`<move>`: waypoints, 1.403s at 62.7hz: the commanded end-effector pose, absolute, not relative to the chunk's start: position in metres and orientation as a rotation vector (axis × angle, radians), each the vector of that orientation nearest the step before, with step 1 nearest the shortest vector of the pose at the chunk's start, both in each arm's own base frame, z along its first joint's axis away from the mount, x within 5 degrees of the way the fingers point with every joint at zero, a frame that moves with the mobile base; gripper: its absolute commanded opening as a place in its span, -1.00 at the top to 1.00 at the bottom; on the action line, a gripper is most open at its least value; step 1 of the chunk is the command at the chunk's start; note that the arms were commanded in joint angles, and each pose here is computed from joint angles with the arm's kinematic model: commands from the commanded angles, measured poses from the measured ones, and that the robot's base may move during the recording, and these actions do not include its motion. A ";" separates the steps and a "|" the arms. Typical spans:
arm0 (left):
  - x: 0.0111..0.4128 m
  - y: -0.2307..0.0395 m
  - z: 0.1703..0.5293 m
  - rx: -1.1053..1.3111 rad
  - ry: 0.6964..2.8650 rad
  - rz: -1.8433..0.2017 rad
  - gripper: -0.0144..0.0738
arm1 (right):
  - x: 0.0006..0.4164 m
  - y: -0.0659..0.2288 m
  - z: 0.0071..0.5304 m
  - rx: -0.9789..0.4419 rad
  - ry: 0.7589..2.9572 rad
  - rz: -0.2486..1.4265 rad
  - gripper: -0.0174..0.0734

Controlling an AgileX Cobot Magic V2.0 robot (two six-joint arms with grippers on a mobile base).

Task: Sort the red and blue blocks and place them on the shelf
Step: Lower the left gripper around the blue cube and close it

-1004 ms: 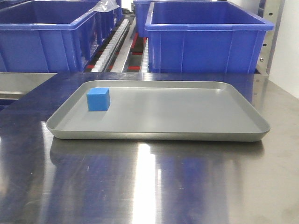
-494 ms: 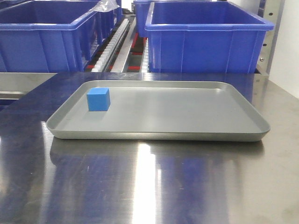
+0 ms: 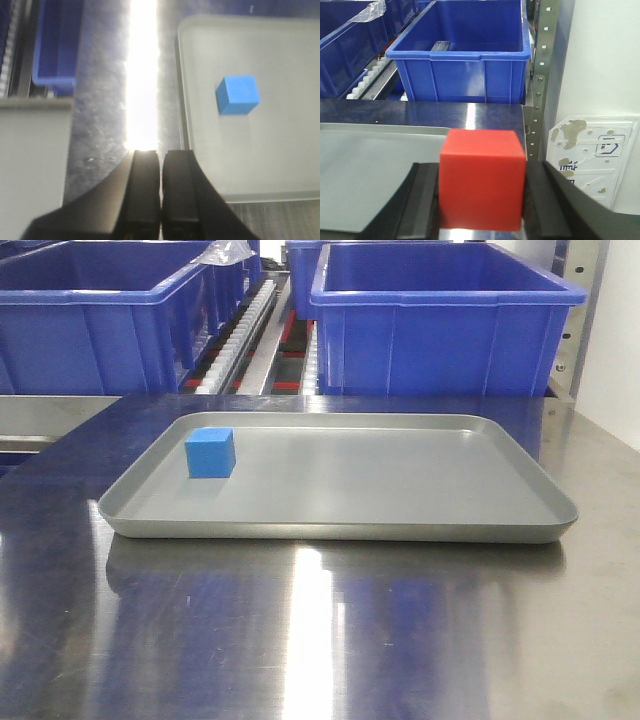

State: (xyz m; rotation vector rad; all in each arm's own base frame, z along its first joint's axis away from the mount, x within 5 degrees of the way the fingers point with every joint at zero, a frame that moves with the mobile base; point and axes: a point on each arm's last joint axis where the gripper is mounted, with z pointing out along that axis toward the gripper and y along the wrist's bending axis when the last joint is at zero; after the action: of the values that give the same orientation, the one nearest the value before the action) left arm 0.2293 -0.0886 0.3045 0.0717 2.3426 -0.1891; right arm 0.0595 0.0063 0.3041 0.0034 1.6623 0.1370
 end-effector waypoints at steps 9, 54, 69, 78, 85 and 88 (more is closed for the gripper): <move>0.272 -0.134 0.324 0.185 2.349 -0.135 -0.12 | 0.059 0.005 0.320 0.014 1.557 0.133 0.49; 0.365 -0.208 0.307 0.003 2.713 -0.098 -0.32 | 0.059 0.005 0.320 0.014 1.557 0.133 0.49; 0.369 -0.212 0.295 0.004 2.740 -0.090 -0.27 | 0.059 0.005 0.320 0.014 1.557 0.133 0.49; 0.372 -0.216 0.293 0.008 2.722 -0.119 -0.30 | 0.059 0.005 0.320 0.014 1.557 0.133 0.49; 0.374 -0.217 0.294 0.011 2.699 -0.138 -0.42 | 0.059 0.005 0.320 0.014 1.557 0.133 0.49; 0.374 -0.217 0.294 0.011 2.699 -0.138 -0.45 | 0.059 0.005 0.320 0.014 1.557 0.133 0.49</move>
State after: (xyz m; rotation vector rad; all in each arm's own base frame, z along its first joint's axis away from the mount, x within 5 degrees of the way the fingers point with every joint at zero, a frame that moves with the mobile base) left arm 0.3780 -0.2147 0.2584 0.0035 2.8090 -0.0498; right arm 0.0595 0.0063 0.3041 0.0034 1.6623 0.1370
